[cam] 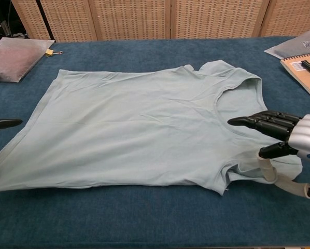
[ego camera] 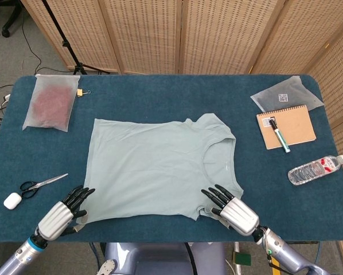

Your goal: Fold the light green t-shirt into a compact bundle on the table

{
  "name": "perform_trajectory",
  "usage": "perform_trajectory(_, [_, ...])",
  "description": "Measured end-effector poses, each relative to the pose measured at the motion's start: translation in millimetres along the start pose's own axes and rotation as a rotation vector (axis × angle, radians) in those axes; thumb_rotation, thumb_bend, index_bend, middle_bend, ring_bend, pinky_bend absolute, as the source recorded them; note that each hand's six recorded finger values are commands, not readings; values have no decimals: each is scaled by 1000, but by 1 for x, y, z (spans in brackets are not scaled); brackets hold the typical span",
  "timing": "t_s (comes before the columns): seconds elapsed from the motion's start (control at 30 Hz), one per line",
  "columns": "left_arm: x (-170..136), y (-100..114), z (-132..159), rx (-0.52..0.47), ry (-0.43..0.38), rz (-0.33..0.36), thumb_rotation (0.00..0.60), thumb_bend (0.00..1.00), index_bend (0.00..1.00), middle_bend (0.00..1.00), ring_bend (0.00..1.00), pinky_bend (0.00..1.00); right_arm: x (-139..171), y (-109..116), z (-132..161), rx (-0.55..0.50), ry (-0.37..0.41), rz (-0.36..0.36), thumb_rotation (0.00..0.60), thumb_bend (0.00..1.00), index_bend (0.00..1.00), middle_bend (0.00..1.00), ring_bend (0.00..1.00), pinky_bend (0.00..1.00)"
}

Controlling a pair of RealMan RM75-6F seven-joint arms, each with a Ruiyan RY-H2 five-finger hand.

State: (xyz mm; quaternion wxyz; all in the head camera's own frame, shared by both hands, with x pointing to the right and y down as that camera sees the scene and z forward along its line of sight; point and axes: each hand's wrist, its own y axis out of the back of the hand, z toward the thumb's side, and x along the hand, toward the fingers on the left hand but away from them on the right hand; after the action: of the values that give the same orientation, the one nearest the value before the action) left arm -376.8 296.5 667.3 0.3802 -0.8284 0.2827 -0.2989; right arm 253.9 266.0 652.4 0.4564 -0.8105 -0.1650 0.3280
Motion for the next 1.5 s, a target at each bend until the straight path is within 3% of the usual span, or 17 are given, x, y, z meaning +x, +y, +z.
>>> perform_trajectory(0.73, [-58, 25, 39, 22, -212, -59, 600, 493, 780, 0, 0, 0, 55, 15, 57, -106, 249, 82, 600, 720, 647, 0, 0, 55])
perform_trajectory(0.97, [-87, 29, 55, 12, -289, -106, 600, 505, 780, 0, 0, 0, 87, 18, 78, -135, 325, 106, 600, 723, 650, 0, 0, 55])
perform_trajectory(1.2, [-102, 31, 59, 36, -315, -130, 600, 511, 780, 0, 0, 0, 103, 18, 84, -155, 335, 103, 600, 722, 652, 0, 0, 55])
perform_trajectory(1.5, [-95, 33, 55, 45, -297, -108, 600, 515, 781, 0, 0, 0, 97, 16, 78, -162, 311, 99, 600, 722, 652, 0, 0, 55])
